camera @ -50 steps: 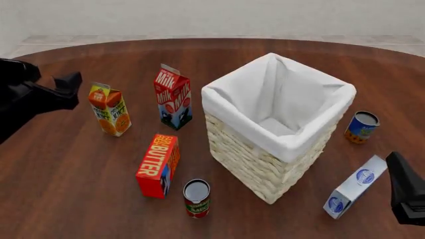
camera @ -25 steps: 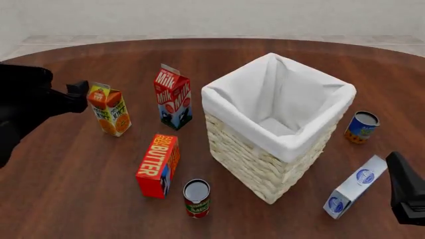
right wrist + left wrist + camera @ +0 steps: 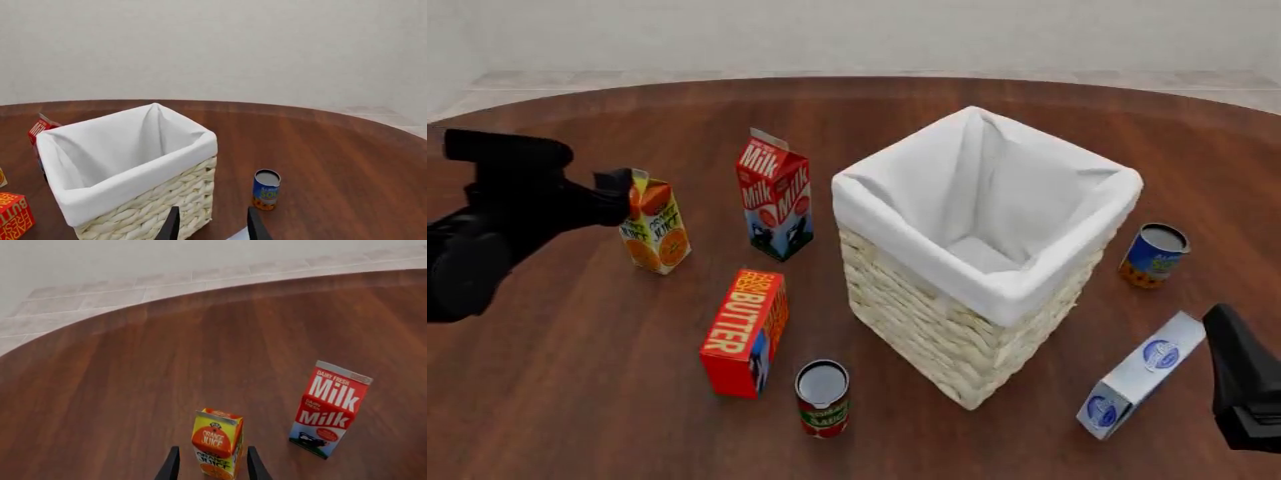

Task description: Pick up the orange juice, and put it in the basket.

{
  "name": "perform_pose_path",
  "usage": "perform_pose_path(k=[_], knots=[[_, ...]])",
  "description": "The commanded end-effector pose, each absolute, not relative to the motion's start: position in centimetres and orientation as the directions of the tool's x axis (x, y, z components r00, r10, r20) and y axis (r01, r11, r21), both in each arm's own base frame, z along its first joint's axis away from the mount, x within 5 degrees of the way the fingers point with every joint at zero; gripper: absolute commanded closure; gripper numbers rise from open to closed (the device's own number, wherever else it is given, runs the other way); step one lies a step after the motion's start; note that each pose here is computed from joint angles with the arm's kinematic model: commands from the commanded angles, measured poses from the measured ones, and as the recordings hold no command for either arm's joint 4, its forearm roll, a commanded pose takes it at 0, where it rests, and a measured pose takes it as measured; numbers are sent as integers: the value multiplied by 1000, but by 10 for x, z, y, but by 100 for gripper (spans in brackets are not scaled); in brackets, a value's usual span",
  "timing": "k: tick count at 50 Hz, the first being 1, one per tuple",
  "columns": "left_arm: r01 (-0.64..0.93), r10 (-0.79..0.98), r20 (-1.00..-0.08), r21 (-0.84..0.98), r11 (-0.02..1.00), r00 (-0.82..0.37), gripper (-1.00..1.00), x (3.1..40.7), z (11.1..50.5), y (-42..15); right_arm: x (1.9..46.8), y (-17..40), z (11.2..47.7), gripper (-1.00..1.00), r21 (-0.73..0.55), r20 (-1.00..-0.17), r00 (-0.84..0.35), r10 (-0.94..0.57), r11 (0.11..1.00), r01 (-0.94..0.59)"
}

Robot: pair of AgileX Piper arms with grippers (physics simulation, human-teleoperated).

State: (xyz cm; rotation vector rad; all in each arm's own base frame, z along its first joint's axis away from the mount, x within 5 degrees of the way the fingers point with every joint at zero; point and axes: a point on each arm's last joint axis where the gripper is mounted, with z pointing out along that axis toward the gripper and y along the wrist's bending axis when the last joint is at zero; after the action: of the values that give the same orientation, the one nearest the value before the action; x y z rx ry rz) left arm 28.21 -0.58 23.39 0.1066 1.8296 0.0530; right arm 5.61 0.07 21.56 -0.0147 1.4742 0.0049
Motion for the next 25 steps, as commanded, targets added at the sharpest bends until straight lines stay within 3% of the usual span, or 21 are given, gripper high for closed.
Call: perform_pose_path(k=[1, 25], knots=[[44, 107, -957, 99, 994, -271, -100, 294, 224, -5, 56, 1, 216, -100, -4, -995, 95, -3, 1000, -12], [36, 107, -948, 101, 994, -301, -100, 308, 200, -1, 57, 1, 215, -100, -1, -996, 93, -1, 1000, -9]])
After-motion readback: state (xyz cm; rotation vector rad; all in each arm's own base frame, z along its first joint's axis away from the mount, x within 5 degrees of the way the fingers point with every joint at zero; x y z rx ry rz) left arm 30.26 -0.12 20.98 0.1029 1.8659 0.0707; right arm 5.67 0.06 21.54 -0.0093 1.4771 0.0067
